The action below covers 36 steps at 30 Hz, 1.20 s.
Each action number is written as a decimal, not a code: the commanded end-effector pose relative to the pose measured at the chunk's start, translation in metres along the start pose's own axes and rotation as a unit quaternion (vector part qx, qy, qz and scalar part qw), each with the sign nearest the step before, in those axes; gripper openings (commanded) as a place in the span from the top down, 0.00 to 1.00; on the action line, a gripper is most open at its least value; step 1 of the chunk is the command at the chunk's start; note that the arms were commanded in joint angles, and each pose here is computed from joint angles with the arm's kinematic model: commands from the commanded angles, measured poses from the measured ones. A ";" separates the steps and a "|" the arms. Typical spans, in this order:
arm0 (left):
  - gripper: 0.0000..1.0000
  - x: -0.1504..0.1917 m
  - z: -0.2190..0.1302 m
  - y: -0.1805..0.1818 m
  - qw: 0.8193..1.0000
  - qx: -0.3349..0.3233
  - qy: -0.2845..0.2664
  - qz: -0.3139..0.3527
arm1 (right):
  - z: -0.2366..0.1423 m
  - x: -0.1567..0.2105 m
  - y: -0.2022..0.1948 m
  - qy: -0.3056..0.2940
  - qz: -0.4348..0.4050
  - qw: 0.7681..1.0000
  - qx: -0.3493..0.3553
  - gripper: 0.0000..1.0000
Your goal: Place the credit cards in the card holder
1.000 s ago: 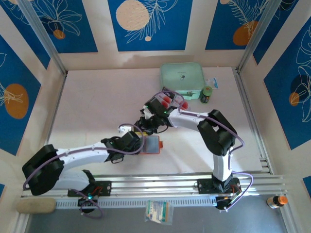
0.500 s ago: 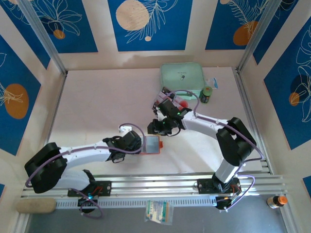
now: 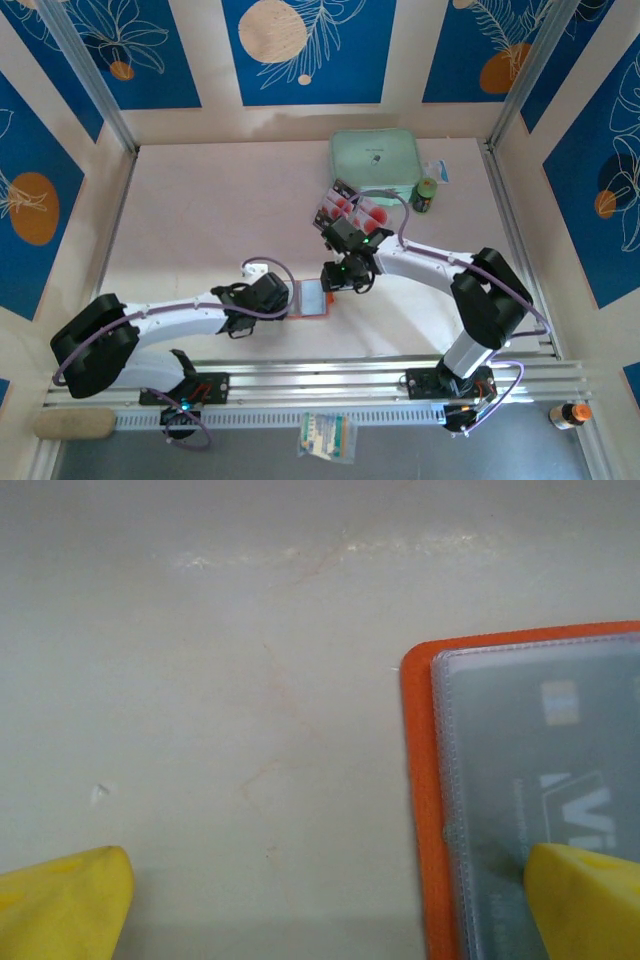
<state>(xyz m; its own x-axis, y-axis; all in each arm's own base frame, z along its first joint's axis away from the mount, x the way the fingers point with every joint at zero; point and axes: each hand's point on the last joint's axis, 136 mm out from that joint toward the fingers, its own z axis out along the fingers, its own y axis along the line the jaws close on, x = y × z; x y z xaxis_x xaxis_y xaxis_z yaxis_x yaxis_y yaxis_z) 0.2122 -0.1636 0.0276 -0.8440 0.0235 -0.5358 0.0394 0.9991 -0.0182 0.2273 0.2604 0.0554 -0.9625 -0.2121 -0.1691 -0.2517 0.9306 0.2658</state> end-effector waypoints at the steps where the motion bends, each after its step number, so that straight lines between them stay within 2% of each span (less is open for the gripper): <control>1: 0.00 0.000 -0.001 0.009 1.000 -0.012 -0.002 -0.010 | 0.008 0.005 -0.006 0.018 -0.012 0.999 0.030 0.62; 7: 0.00 -0.006 -0.005 0.005 1.000 -0.006 -0.008 -0.009 | 0.020 0.008 -0.011 0.030 -0.011 0.999 0.040 0.69; 10: 0.00 -0.012 -0.008 0.000 1.000 0.001 -0.014 -0.006 | 0.020 0.009 -0.015 0.026 -0.007 0.999 0.043 0.83; 15: 0.00 -0.031 -0.017 -0.016 0.999 0.024 -0.029 0.008 | 0.015 0.009 -0.018 0.019 -0.001 0.999 0.037 0.99; 24: 0.00 -0.050 -0.017 -0.048 0.997 0.055 -0.029 0.037 | 0.011 0.013 -0.030 0.016 0.013 0.999 0.042 1.00; 35: 0.00 -0.025 0.001 -0.040 0.999 0.043 0.002 0.033 | 0.006 0.022 -0.045 0.013 0.040 0.998 0.038 1.00; 36: 0.00 -0.023 0.002 -0.038 0.999 0.041 0.003 0.032 | 0.005 0.021 -0.045 0.012 0.041 0.998 0.036 0.98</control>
<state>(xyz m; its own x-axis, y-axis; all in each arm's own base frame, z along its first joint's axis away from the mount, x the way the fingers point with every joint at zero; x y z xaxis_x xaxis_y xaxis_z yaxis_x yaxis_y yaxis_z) 0.2354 -0.2095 0.0460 -0.8307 0.0986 -0.5479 0.1532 0.9867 -0.0548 0.2198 0.2185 0.0297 -0.9787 -0.1644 -0.1231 -0.1862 0.9631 0.1943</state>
